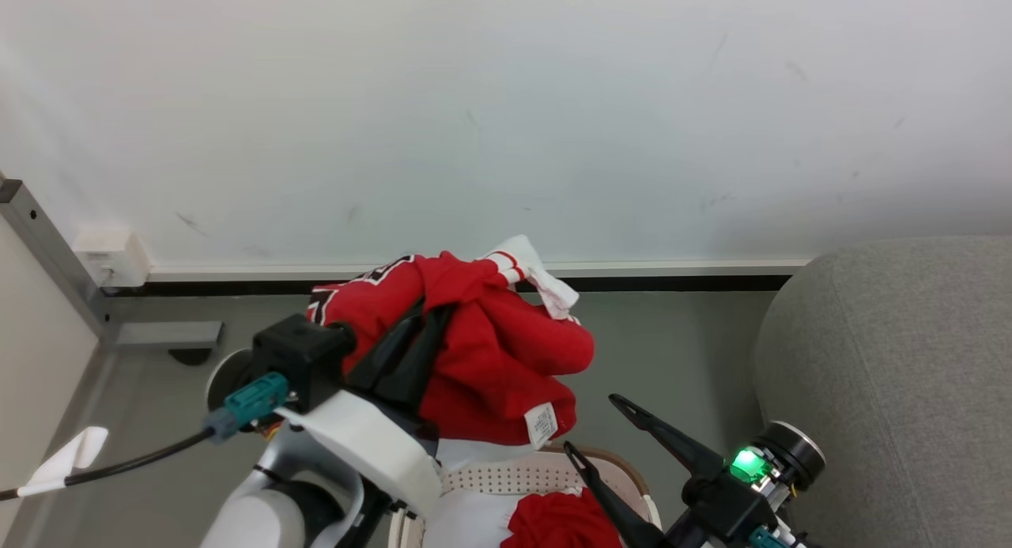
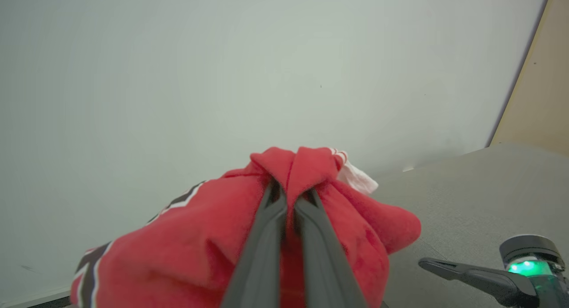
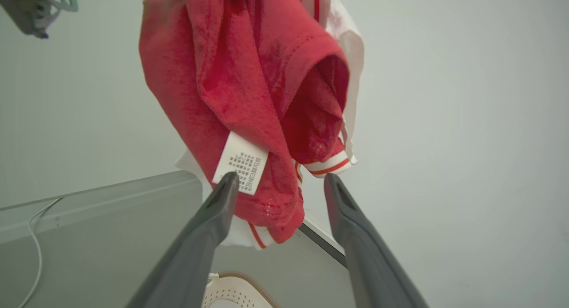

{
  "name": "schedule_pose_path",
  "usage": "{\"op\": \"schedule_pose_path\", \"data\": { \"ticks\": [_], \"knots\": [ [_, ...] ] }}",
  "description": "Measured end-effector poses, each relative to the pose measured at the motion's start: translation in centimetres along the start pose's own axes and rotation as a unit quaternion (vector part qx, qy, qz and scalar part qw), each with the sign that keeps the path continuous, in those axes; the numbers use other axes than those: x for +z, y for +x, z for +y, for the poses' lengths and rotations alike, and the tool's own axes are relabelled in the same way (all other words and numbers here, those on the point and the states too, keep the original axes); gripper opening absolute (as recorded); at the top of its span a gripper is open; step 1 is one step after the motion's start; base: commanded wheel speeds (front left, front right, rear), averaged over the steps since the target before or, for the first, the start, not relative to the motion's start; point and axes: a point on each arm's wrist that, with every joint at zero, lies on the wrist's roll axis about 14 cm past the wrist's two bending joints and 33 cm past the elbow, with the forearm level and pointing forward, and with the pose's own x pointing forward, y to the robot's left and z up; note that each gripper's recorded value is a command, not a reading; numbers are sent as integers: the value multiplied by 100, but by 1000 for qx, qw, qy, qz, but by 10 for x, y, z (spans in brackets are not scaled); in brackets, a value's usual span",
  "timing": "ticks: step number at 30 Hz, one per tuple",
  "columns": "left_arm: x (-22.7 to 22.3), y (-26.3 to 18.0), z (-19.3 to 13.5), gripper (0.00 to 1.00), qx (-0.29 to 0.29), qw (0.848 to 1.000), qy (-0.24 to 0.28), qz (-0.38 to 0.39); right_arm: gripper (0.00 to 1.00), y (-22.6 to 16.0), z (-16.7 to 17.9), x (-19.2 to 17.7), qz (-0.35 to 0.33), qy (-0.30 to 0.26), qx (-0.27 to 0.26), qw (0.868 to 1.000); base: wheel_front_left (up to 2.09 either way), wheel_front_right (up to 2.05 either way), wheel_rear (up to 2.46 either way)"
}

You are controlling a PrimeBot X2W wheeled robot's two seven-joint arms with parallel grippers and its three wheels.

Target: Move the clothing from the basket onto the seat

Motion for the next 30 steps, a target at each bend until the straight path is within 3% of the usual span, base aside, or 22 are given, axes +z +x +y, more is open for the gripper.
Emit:
{"op": "schedule_pose_path", "data": {
  "ticks": [6,15,16,17,28,29,30],
  "knots": [
    [12,1,-17,0,-23,1000,-9,-14,100,17,12,-9,28,-66,74,995,0,0,0],
    [14,-2,-35,0,-47,999,-18,-12,100,51,35,10,6,-87,120,989,0,0,0],
    [14,-3,-35,0,-46,999,-18,-12,38,54,39,14,2,-79,122,989,0,0,0],
    [13,-3,-34,0,-44,999,-18,-11,0,55,43,14,1,-70,126,990,0,0,0],
    [6,-6,-15,0,-12,1000,-11,-3,0,59,41,31,-26,-36,110,993,0,0,0],
    [6,-6,-14,17,-9,1000,-10,-4,0,58,38,30,-25,-34,106,993,0,0,0],
    [5,-5,-13,42,-7,1000,-11,-5,0,58,36,29,-25,-32,101,994,0,0,0]
  ]
}}
